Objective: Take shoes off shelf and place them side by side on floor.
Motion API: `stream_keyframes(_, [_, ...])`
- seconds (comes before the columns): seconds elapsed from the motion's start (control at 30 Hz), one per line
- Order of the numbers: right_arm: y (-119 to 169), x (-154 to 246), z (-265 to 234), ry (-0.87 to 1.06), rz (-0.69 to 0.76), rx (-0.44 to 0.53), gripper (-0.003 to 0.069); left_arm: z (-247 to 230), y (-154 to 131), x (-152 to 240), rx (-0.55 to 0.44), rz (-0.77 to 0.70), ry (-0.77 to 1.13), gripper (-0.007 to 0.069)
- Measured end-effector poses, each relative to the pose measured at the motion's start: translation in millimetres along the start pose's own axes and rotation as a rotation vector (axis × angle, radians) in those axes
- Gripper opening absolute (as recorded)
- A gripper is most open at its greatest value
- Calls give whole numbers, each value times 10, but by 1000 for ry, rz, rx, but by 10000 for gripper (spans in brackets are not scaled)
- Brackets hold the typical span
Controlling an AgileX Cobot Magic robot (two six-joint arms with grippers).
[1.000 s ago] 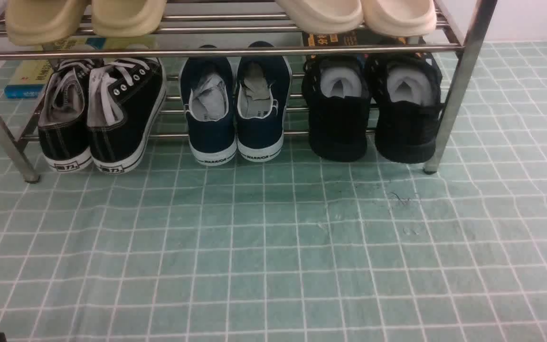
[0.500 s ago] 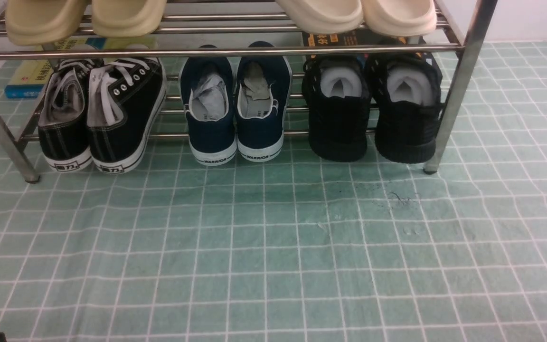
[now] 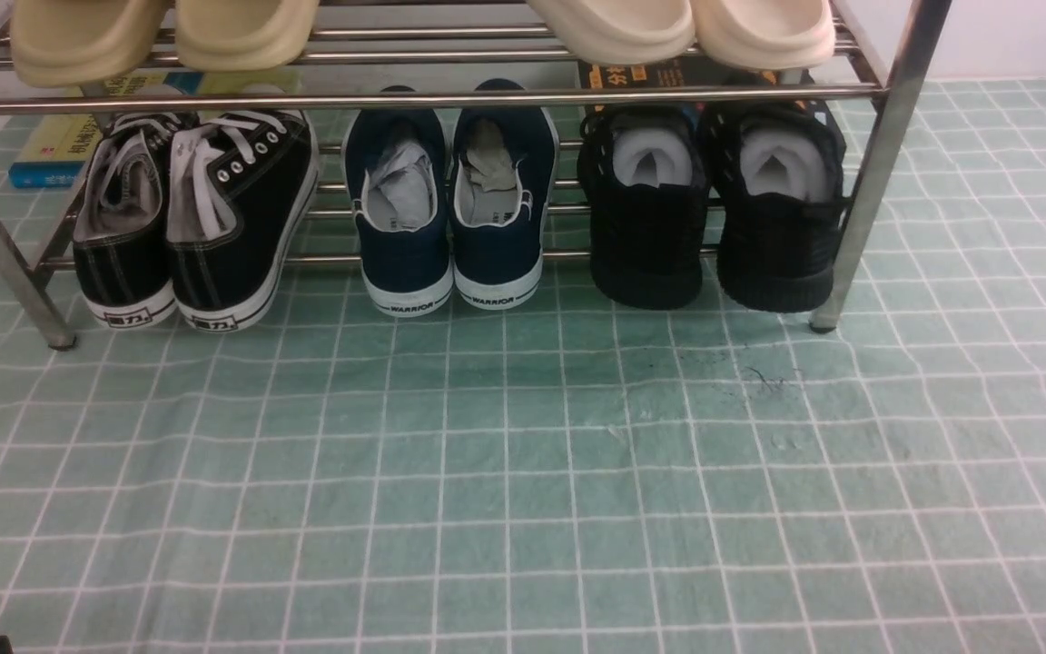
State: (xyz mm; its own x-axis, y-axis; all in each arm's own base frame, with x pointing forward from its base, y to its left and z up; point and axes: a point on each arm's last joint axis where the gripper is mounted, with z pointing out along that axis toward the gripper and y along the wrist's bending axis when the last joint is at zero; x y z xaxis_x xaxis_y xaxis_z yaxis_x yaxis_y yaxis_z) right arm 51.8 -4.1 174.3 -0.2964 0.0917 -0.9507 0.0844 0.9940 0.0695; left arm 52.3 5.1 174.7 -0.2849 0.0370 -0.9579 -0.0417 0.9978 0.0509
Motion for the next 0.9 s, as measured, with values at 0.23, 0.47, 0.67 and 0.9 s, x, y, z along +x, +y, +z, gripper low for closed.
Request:
stream_keyframes(0.23, [0, 0, 0, 0, 0, 0, 237, 0, 0, 0, 0, 0, 0, 239])
stream_keyframes(0.47, [9, -1, 0, -1, 27, -10, 237, 0, 0, 0, 0, 0, 0, 239])
stream_keyframes(0.67, [147, -13, -6, 23, 612, -167, 237, 0, 0, 0, 0, 0, 0, 239])
stream_keyframes(0.9, [254, -51, -27, 79, 1076, -302, 237, 0, 0, 0, 0, 0, 0, 239])
